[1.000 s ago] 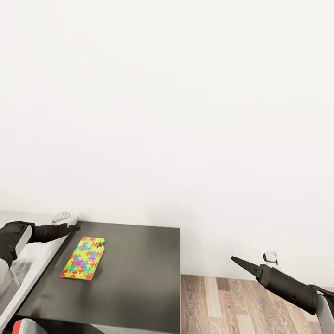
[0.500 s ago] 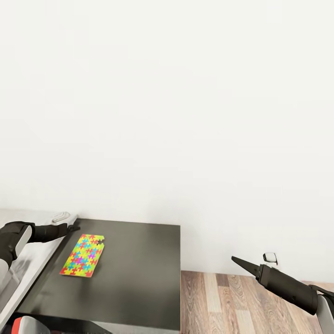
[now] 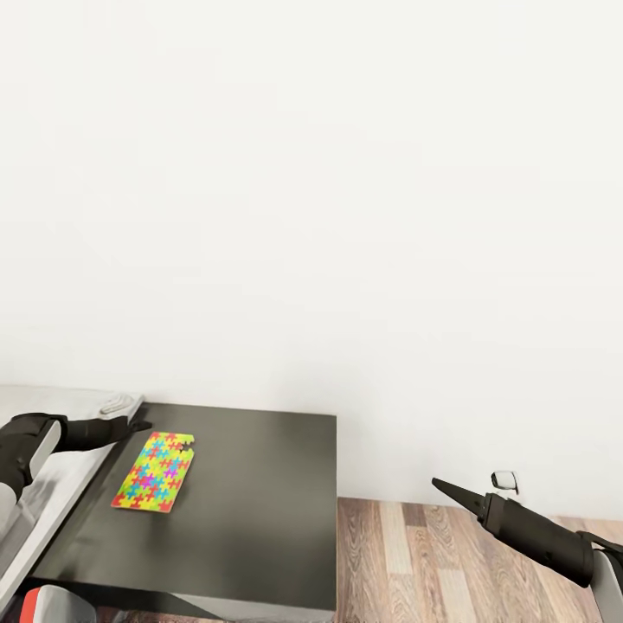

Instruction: Put all the toys in the child's room - the three board games (two on the bed and one on the table), the two jigsaw puzzles on the table, and the tennis ball on the table - inside the toy box on the table in the child's room.

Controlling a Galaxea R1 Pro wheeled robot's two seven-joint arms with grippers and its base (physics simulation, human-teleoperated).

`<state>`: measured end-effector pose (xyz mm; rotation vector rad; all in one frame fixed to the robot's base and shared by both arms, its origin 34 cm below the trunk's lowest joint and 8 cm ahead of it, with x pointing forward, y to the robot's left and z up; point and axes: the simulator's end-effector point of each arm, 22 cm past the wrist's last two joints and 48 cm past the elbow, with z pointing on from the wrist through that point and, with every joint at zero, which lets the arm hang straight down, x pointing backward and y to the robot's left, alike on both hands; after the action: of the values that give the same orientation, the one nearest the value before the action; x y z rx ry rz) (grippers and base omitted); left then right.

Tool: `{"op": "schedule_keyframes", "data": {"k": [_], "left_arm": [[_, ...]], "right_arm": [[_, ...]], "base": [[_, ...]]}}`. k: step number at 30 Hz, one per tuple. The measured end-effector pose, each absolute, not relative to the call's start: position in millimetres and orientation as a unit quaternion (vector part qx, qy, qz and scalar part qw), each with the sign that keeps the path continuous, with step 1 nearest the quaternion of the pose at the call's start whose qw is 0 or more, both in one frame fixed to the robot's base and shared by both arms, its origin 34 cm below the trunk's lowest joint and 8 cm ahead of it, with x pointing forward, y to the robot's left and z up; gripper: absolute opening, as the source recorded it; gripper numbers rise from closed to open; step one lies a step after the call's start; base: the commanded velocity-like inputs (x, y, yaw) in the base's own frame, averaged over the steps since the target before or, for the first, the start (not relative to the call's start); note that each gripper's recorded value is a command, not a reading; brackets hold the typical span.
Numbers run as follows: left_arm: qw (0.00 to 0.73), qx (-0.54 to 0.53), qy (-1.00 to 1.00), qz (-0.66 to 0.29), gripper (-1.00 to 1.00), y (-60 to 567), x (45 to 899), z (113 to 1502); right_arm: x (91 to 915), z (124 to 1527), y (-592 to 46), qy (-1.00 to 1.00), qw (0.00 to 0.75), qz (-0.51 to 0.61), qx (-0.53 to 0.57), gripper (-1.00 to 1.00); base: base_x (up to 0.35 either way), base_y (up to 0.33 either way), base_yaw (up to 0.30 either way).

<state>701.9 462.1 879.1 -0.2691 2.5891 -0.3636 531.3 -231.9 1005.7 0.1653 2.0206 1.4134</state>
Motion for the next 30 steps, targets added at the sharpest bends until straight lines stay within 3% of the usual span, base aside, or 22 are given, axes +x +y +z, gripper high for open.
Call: {"op": "schedule_keyframes", "data": {"k": [30], "left_arm": [[0.236,-0.052,0.959,-0.15,1.0,463.7,690.5,860.0]], "right_arm": [[530.9,985.2,-231.9,0.78,0.31,0.539,0.076,1.0]], "base": [[0.0,0.0,0.0]]}}
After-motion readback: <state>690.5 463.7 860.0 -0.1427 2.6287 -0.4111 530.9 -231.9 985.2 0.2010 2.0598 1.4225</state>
